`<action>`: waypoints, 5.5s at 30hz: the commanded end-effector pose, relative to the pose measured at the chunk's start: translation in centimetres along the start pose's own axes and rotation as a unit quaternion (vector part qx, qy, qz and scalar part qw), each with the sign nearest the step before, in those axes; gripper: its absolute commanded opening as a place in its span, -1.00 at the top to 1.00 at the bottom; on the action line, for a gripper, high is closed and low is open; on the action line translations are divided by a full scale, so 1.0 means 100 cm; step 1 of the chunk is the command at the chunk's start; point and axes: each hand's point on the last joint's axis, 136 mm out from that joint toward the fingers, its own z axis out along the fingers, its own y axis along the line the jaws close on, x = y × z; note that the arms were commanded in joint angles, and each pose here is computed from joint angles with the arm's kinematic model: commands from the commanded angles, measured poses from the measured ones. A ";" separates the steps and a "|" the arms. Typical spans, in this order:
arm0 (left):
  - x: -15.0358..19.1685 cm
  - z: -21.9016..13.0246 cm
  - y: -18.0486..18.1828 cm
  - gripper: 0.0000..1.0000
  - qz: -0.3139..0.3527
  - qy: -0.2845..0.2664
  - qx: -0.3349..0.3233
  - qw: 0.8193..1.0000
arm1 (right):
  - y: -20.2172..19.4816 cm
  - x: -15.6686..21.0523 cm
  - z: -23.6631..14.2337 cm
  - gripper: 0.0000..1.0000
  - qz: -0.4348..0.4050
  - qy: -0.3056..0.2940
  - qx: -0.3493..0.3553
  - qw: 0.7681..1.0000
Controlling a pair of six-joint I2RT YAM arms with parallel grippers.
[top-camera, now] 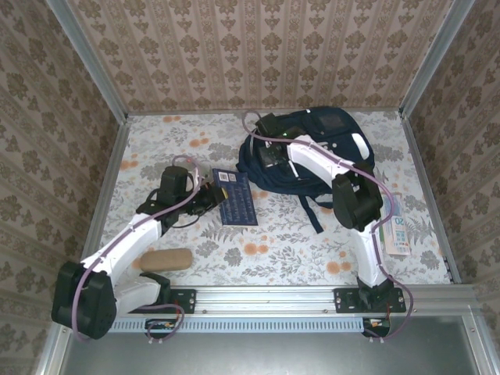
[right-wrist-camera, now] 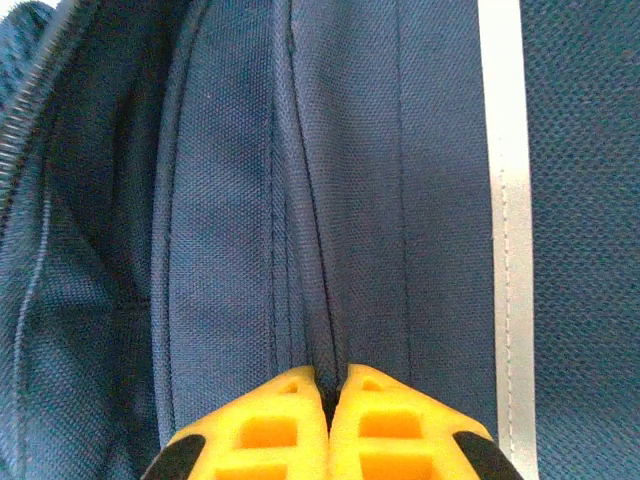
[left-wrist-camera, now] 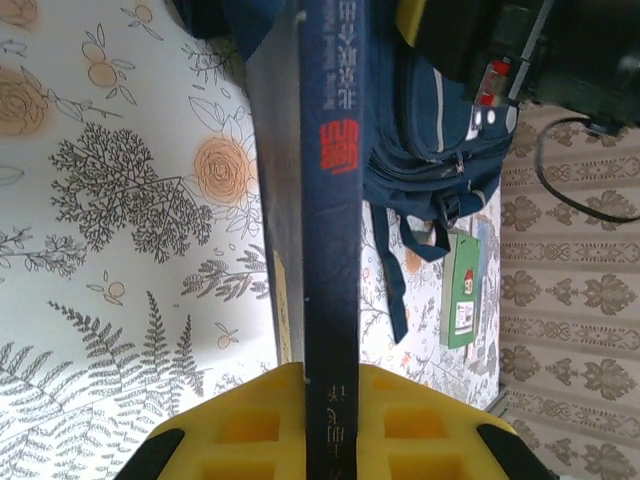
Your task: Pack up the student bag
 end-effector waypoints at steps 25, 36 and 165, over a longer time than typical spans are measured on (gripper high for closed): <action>-0.114 0.113 -0.127 1.00 0.010 -0.071 0.197 0.978 | -0.052 -0.098 -0.209 1.00 0.130 -0.179 -0.135 0.966; -0.088 0.205 -0.130 1.00 0.018 -0.019 0.166 0.986 | -0.049 -0.101 -0.208 1.00 0.140 -0.176 -0.153 0.962; -0.092 0.252 -0.168 1.00 -0.004 -0.053 0.226 0.973 | -0.098 -0.090 -0.222 1.00 0.177 -0.169 -0.252 0.936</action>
